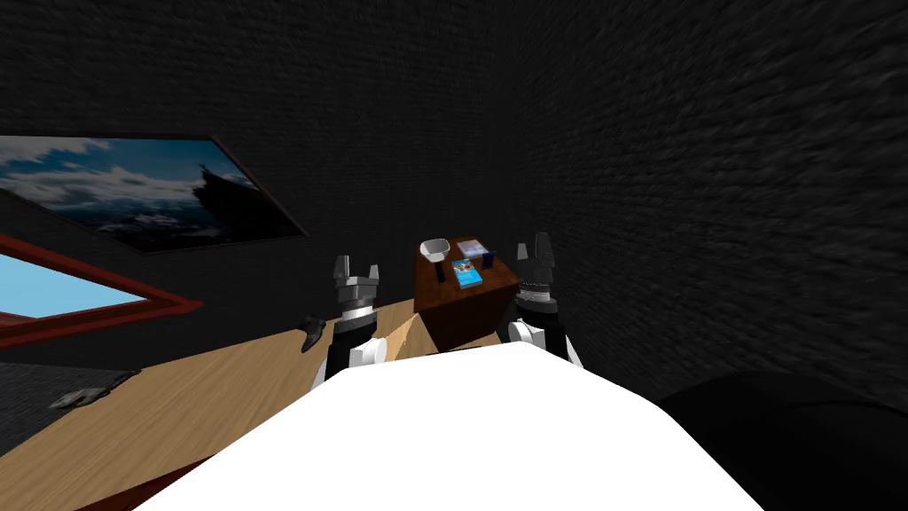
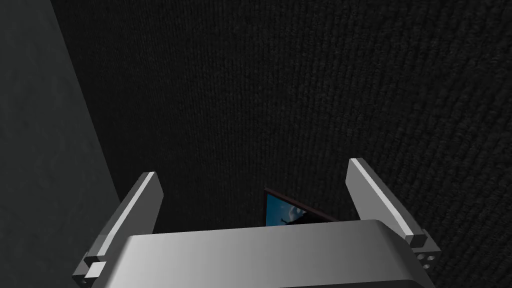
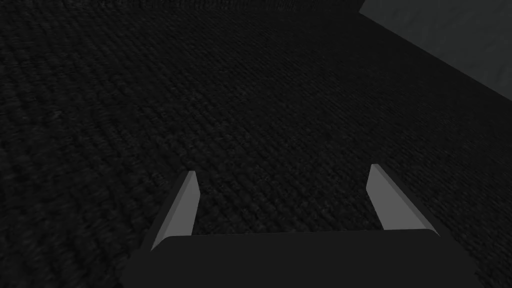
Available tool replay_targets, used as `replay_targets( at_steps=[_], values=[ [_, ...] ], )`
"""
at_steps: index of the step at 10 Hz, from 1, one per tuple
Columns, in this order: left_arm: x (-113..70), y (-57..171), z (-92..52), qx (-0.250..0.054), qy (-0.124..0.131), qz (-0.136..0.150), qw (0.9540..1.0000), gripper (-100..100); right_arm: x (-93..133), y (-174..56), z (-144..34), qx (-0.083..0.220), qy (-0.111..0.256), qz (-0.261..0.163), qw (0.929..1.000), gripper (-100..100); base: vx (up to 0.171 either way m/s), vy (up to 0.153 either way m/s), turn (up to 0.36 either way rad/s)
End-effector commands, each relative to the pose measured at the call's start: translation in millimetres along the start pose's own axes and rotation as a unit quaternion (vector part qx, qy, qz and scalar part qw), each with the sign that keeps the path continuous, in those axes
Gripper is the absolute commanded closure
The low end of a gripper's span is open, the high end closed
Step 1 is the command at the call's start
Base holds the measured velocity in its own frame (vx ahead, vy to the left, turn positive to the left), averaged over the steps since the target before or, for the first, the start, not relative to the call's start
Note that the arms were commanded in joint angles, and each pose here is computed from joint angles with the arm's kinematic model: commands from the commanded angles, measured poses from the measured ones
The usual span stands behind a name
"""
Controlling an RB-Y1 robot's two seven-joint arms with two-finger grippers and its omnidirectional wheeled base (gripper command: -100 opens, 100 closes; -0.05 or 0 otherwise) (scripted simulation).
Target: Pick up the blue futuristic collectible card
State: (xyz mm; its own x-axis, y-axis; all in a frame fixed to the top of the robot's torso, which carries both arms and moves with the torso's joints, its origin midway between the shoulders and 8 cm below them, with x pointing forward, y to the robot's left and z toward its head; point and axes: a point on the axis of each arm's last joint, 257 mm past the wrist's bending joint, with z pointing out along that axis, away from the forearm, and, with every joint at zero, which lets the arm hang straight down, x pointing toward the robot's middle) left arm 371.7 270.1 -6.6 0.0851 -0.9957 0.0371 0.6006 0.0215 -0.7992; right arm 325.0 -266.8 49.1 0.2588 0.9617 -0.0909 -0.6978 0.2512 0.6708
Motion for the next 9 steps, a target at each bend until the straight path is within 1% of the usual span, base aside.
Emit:
replay_targets(
  at_steps=[1, 3, 4, 6, 7, 8, 9],
  values=[
    [0.0, 0, 0.0, 0.0, 0.0, 0.0, 1.0, 0, 5, -3, -1.5, 0.001, 0.022, -0.012, 0.9997, -100, -0.009, 0.005, 0.082],
    [0.0, 0, 0.0, 0.0, 0.0, 0.0, 1.0, 0, 11, -11, -4.9, 0.004, 0.056, -0.035, 0.9978, -100, -0.025, 0.003, 0.129],
    [0.0, 0, 0.0, 0.0, 0.0, 0.0, 1.0, 0, 12, -11, -5.1, 0.004, 0.06, -0.036, 0.9975, -100, -0.02, 0.002, 0.047],
    [0.0, 0, 0.0, 0.0, 0.0, 0.0, 1.0, 0, 18, -22, -10.1, 0.009, 0.098, -0.068, 0.9928, -100, -0.024, 0.013, 0.169],
    [0.0, 0, 0.0, 0.0, 0.0, 0.0, 1.0, 0, 20, -22, -10.5, 0.008, 0.106, -0.071, 0.9919, -100, -0.025, 0.009, 0.052],
    [0.0, 0, 0.0, 0.0, 0.0, 0.0, 1.0, 0, 22, -30, -13.6, 0.011, 0.126, -0.09, 0.9879, -100, -0.026, 0.017, 0.14],
    [0.0, 0, 0.0, 0.0, 0.0, 0.0, 1.0, 0, 23, -30, -13.9, 0.01, 0.131, -0.091, 0.9871, -100, -0.017, 0.009, 0.076]
  ],
)
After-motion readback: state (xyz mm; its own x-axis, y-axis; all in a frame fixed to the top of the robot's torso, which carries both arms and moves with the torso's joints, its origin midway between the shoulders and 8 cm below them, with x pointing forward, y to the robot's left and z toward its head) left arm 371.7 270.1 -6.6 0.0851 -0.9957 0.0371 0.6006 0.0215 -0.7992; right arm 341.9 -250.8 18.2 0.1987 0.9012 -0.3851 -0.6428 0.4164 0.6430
